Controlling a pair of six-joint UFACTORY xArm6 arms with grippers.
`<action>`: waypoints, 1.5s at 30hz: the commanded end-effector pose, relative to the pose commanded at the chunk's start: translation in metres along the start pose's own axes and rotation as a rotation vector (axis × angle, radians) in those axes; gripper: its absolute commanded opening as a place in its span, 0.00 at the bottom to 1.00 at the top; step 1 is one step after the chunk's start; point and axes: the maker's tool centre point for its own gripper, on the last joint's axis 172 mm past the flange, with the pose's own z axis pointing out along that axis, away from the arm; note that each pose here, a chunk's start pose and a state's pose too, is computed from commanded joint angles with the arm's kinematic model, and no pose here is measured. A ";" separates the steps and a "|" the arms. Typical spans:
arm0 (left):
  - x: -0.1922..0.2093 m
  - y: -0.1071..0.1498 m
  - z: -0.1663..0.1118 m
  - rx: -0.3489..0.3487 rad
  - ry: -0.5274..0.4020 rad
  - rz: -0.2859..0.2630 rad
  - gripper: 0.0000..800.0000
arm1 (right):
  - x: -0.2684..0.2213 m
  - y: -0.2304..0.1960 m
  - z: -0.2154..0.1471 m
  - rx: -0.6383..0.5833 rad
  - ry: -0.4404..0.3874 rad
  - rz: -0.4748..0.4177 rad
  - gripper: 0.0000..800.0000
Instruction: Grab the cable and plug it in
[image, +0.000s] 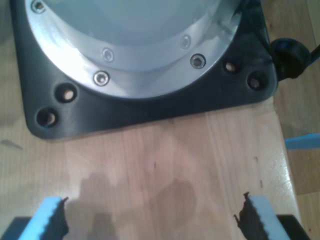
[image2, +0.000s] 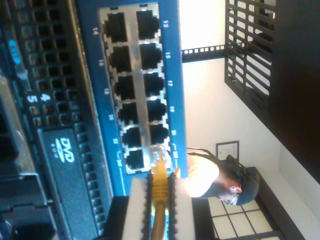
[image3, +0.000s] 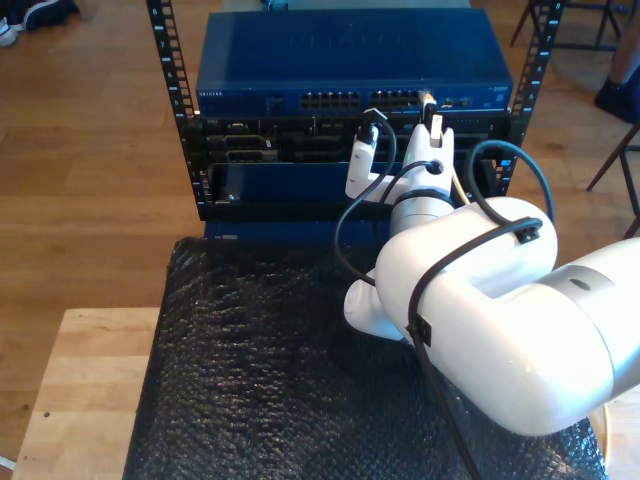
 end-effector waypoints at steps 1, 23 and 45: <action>0.000 0.000 0.000 0.000 0.000 0.000 1.00 | 0.001 0.000 0.001 -0.001 0.002 0.001 0.00; 0.000 0.000 0.000 0.000 0.000 0.000 1.00 | 0.001 0.002 0.003 -0.002 0.000 0.005 0.00; 0.000 0.000 0.000 0.000 0.000 0.000 1.00 | 0.000 0.001 0.007 0.004 -0.001 0.011 0.00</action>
